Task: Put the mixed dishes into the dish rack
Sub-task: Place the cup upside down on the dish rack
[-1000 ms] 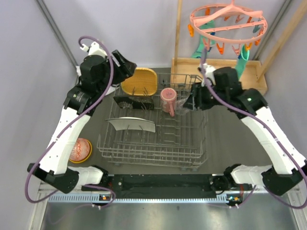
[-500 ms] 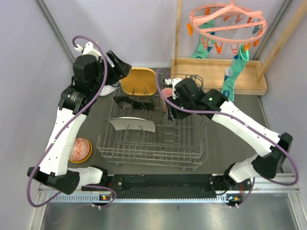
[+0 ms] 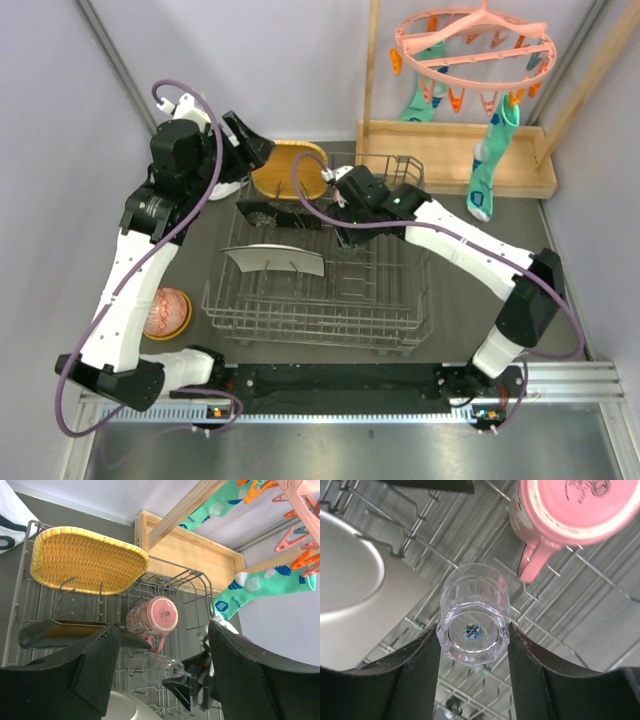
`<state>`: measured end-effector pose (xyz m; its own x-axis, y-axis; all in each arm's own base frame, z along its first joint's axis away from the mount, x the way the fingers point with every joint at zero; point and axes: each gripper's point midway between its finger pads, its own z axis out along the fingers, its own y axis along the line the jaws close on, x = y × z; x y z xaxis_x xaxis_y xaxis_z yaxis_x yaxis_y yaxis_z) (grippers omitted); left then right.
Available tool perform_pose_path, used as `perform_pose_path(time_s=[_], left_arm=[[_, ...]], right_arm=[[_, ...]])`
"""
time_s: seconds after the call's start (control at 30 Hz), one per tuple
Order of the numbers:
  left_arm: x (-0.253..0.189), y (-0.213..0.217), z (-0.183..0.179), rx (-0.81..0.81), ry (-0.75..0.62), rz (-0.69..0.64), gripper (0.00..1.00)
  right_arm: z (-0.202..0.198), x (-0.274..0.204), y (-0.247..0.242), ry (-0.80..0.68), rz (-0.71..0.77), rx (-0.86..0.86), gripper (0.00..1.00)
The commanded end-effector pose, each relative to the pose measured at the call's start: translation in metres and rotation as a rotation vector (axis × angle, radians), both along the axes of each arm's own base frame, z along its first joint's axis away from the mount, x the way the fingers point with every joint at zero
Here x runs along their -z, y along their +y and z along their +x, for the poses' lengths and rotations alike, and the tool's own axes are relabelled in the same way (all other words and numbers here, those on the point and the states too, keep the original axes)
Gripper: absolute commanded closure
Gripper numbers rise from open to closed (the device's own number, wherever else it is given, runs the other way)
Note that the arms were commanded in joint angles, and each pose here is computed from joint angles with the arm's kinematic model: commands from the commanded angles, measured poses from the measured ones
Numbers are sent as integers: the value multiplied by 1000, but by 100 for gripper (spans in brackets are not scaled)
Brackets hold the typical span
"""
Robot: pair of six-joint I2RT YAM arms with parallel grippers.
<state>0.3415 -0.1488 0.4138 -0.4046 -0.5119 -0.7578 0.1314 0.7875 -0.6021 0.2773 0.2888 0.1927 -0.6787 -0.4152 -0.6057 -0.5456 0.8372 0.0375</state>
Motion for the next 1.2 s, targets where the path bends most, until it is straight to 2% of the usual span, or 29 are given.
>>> perform_pose_path(time_s=[0.0, 0.77, 0.87, 0.9, 0.93, 1.17], left_arm=[[-27, -2, -8, 32, -93, -32, 25], [-26, 0, -13, 38, -100, -34, 23], [-24, 0, -13, 34, -100, -32, 23], [-25, 0, -13, 36, -101, -32, 23], [-23, 0, -13, 34, -100, -32, 23], [-28, 1, -14, 33, -111, -35, 23]], right_arm=[[17, -25, 24, -98, 53, -19, 100], [23, 50, 40, 28, -48, -38, 100], [23, 56, 39, 38, -54, -31, 87], [23, 58, 39, 41, -58, -29, 74], [22, 59, 38, 43, -60, -29, 69], [24, 59, 29, 28, -86, 12, 59]])
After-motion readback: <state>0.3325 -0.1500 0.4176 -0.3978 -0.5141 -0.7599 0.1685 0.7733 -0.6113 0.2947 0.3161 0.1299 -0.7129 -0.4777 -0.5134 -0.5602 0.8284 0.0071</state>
